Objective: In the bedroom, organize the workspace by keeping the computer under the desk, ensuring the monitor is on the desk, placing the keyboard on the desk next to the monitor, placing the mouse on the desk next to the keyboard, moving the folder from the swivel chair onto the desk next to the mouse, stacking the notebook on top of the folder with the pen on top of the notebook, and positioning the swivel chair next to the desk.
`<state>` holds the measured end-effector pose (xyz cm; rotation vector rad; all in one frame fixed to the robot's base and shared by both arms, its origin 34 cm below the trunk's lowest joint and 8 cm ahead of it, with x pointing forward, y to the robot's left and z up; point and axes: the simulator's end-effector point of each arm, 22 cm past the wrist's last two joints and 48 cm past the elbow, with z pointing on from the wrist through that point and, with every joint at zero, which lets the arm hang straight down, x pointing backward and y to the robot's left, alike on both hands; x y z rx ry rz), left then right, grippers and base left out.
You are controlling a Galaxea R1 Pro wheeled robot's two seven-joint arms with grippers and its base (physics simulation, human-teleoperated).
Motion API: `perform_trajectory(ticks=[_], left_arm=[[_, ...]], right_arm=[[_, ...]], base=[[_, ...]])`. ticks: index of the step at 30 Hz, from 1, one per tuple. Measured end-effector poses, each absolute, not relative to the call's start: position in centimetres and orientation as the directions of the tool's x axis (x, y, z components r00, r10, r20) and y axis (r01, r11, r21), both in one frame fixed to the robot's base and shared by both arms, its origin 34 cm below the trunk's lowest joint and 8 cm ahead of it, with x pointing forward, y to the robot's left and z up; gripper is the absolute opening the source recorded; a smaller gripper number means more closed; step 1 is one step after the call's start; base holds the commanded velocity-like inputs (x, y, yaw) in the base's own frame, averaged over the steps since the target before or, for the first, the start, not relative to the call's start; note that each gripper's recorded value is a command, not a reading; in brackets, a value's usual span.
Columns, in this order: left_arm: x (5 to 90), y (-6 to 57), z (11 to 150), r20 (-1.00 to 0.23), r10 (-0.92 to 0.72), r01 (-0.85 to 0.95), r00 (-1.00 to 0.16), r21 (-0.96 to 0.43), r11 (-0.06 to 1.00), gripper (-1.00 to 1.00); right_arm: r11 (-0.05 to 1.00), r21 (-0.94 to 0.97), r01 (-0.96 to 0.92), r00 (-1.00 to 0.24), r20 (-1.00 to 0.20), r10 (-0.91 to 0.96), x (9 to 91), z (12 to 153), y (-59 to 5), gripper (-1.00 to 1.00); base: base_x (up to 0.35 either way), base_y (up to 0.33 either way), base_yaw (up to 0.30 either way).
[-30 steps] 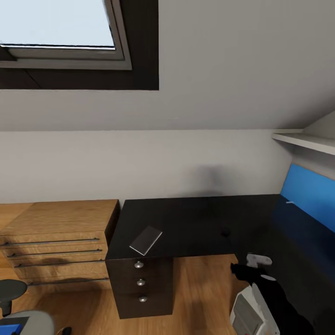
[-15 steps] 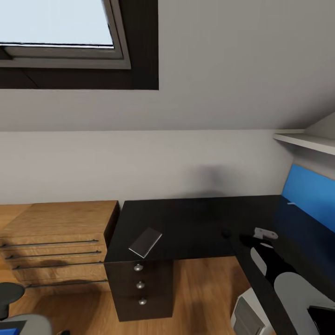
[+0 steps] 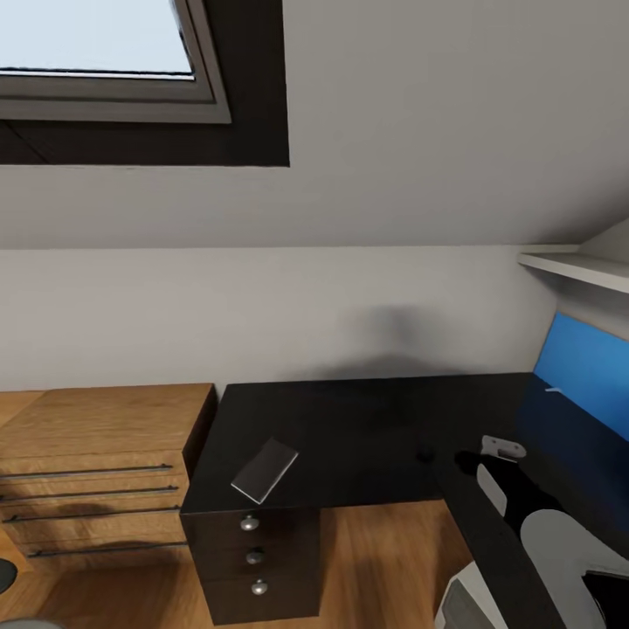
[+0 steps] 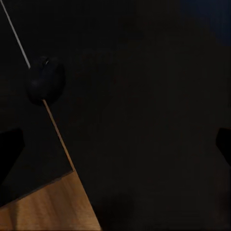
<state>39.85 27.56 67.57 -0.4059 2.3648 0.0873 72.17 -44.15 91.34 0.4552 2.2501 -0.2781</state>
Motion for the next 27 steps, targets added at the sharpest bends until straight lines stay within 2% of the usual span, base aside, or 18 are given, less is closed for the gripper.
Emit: perform_trajectory(ticks=[11,27], left_arm=[[39.8,27.6,67.6,-0.676,-0.265,-0.314,-0.688,-0.052,0.948,1.00],[39.8,27.6,67.6,-0.675,-0.265,-0.314,-0.688,-0.052,0.948,1.00]], right_arm=[[0.916,-0.052,0.398,-0.630,-0.741,0.232,71.8,91.1,-44.8,1.00],[0.947,0.006,0.320,-0.635,-0.741,0.219,72.6,91.1,-42.6,1.00]], base=[[0.041,-0.003,0.000],[0.286,0.000,0.000]])
